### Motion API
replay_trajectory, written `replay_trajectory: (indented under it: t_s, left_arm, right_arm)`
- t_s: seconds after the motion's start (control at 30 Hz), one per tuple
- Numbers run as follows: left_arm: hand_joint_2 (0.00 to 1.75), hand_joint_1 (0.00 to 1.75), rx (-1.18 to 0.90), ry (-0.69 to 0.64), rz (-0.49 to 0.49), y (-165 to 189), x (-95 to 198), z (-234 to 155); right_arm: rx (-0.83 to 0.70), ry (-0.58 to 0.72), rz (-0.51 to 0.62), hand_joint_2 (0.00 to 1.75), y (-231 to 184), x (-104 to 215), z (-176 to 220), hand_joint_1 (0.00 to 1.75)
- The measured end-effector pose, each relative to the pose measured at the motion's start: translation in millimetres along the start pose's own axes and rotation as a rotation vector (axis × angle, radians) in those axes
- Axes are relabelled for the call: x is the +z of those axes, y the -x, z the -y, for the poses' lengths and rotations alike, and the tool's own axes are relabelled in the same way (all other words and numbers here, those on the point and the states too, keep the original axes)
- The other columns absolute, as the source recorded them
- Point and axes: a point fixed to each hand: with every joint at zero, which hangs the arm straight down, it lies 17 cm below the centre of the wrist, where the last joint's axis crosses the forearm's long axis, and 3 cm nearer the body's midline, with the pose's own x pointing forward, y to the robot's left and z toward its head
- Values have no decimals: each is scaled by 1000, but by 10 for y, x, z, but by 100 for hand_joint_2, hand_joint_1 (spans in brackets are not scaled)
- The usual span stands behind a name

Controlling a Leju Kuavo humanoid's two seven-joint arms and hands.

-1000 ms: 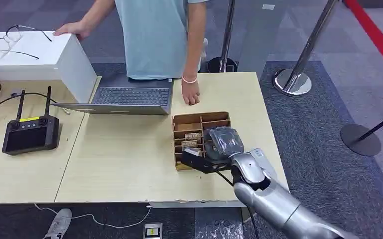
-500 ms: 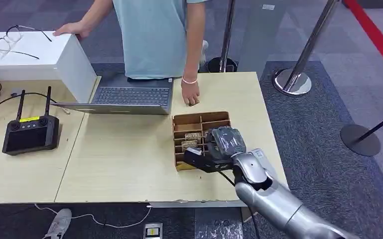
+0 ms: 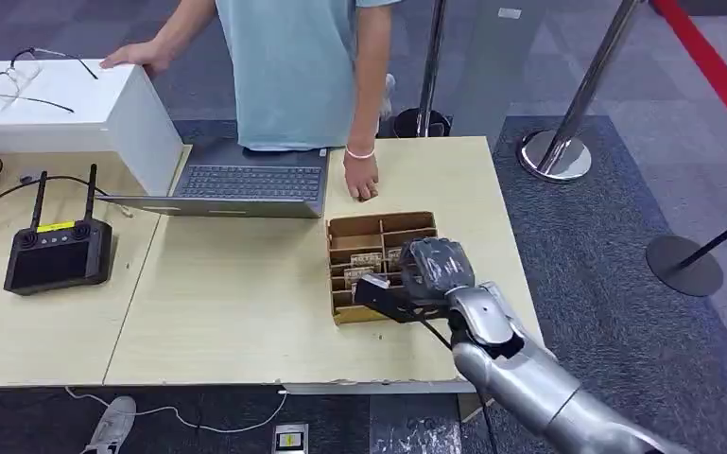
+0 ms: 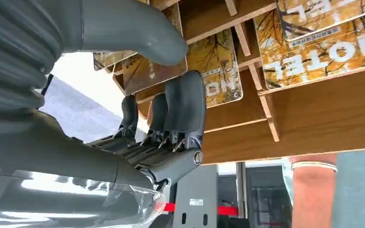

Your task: Pass the card to the sensor for recognition and then transmit it.

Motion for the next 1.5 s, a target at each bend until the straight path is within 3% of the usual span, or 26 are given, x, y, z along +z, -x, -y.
replay_trajectory:
  t_s: [0.13,1.5]
  left_arm:
    - [175,0,0,0,3,-5,0,0]
    - [175,0,1,1,2,-2,2,5]
  right_arm:
    - [1,5,0,175,9,-13,33,86]
    - [23,16,-7,175,100,-39,135,91]
